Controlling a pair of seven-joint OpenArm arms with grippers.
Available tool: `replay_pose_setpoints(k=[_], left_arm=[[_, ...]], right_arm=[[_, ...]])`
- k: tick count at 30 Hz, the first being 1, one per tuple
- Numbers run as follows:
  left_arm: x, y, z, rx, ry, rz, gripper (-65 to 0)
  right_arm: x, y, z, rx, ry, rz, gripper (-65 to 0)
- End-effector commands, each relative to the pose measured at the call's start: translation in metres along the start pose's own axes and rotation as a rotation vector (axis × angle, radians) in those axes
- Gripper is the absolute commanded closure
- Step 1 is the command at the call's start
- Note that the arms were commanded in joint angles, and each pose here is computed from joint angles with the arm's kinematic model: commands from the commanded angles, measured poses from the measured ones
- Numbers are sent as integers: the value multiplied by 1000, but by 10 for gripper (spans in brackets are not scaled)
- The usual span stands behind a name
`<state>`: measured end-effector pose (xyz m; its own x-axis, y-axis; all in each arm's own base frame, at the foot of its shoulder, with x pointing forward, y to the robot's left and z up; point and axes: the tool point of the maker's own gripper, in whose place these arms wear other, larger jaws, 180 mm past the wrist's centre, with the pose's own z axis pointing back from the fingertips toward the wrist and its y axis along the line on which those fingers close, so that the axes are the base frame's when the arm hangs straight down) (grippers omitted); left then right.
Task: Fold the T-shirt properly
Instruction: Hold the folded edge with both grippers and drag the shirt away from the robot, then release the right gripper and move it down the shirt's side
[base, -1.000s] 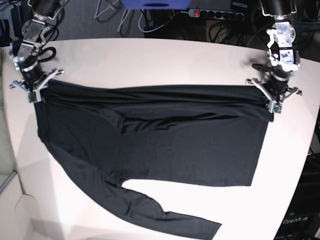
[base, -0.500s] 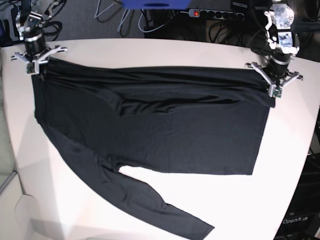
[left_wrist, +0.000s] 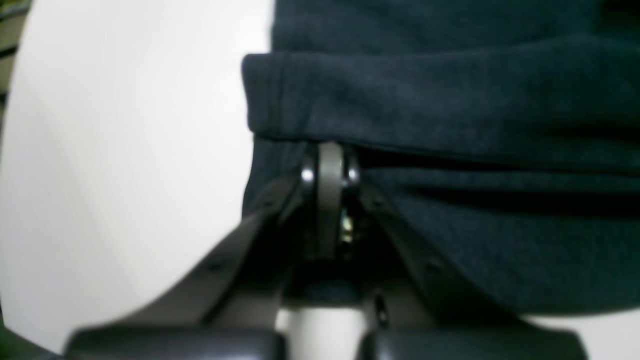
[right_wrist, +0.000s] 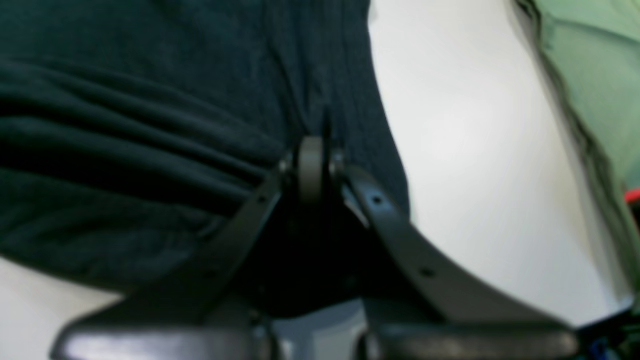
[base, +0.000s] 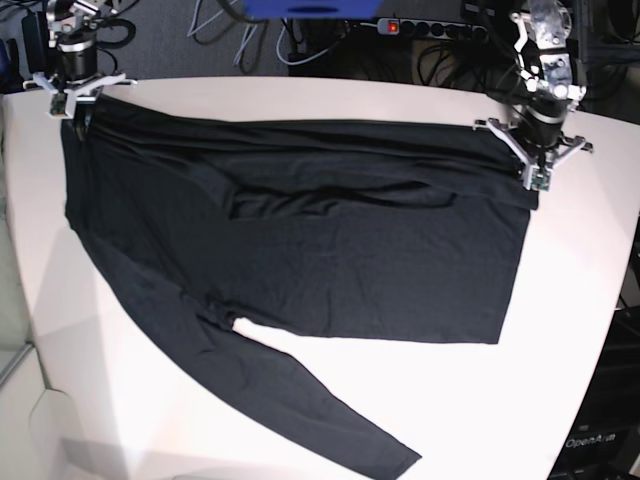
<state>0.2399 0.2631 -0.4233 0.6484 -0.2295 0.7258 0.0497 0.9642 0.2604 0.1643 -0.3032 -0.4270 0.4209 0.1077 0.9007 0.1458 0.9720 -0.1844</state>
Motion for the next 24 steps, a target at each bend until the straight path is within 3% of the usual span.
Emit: replay_pose_setpoints(k=[1,12,17,24], left_arm=[[10,5,2,17,-33,-2,0],[11,20,7,57,-37,12,0],[3,22,13,-9,-25,11,0],[15,35,22,2,-63,23,0]], right_arm=[[14,-11,1,-25,-61,3,0],[49,-25,3,-65,-154,23,0],[56,-26,3,-69,-170,36,0],[77,-27,-5,-79,-214,51,0]])
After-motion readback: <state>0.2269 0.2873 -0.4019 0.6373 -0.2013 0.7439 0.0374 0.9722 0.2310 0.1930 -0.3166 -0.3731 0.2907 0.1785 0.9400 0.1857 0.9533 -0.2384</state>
